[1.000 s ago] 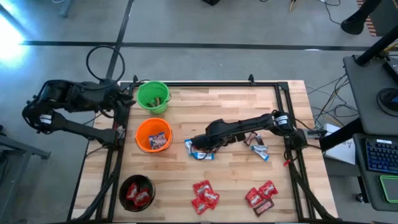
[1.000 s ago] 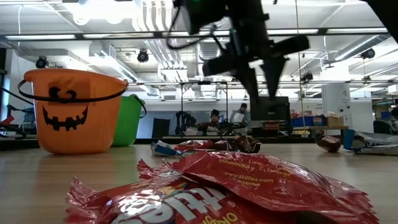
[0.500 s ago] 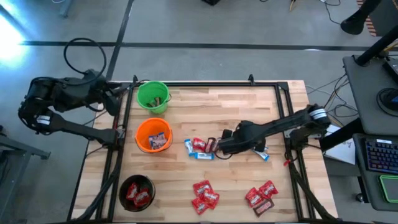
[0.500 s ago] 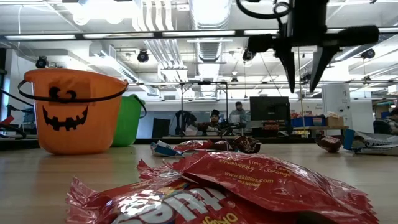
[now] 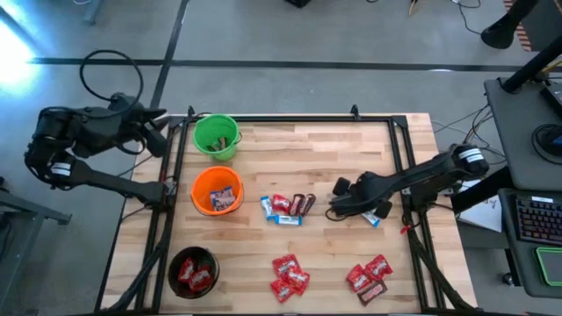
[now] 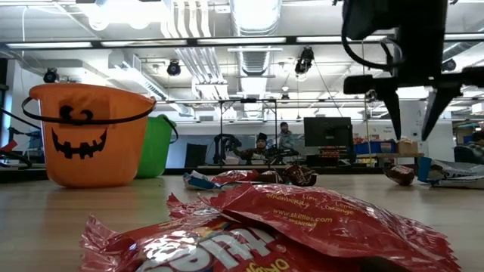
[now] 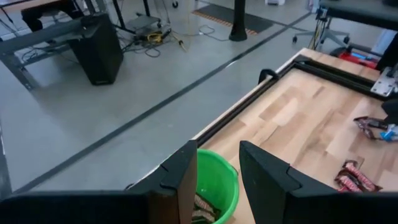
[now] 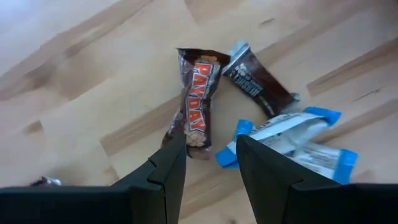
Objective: Organize candy in baskets
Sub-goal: Put the brown chocolate into the green bucket
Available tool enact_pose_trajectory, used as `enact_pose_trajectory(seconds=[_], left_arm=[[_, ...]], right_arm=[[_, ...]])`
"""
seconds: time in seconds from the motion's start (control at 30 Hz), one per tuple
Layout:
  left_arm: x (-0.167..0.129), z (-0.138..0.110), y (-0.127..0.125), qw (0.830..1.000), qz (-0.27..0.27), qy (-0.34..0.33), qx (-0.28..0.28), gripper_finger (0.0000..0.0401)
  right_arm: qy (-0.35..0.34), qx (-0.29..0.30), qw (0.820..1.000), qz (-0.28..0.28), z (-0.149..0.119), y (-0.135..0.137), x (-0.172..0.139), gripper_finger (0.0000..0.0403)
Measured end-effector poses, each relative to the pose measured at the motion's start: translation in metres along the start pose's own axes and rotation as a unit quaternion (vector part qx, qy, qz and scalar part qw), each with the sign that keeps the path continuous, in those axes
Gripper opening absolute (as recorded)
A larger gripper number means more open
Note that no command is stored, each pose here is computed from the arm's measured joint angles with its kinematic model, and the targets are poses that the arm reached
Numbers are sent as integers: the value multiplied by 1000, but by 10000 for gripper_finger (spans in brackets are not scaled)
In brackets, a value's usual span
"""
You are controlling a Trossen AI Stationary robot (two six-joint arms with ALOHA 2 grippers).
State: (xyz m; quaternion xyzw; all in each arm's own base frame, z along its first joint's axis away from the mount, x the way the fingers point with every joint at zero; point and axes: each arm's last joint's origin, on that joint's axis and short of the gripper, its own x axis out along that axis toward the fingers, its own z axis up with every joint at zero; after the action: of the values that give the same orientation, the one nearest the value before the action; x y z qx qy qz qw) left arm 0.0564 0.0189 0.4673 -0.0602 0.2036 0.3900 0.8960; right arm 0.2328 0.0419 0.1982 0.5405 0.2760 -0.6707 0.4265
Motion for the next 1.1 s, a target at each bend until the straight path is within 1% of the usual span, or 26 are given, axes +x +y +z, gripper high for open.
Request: enact_pose_trajectory(seconds=[0.1,0.33,0.7,0.97,1.1], left_arm=[[-6,5,4,1000,-4,-12,-4,102],[-20,14,14,999,-14,-38,-9,102],[-24,17,17,999,-15,-44,0,102],[-24,17,17,999,-15,-44,12,102],[-24,17,17,999,-14,-44,12,102]], right_arm=[[10,26,1000,13,1,-5,11,134],[19,42,999,21,2,-8,31,134],[9,70,997,6,18,-2,48,134],[20,62,998,20,28,9,56,134],[18,62,998,16,30,11,58,134]])
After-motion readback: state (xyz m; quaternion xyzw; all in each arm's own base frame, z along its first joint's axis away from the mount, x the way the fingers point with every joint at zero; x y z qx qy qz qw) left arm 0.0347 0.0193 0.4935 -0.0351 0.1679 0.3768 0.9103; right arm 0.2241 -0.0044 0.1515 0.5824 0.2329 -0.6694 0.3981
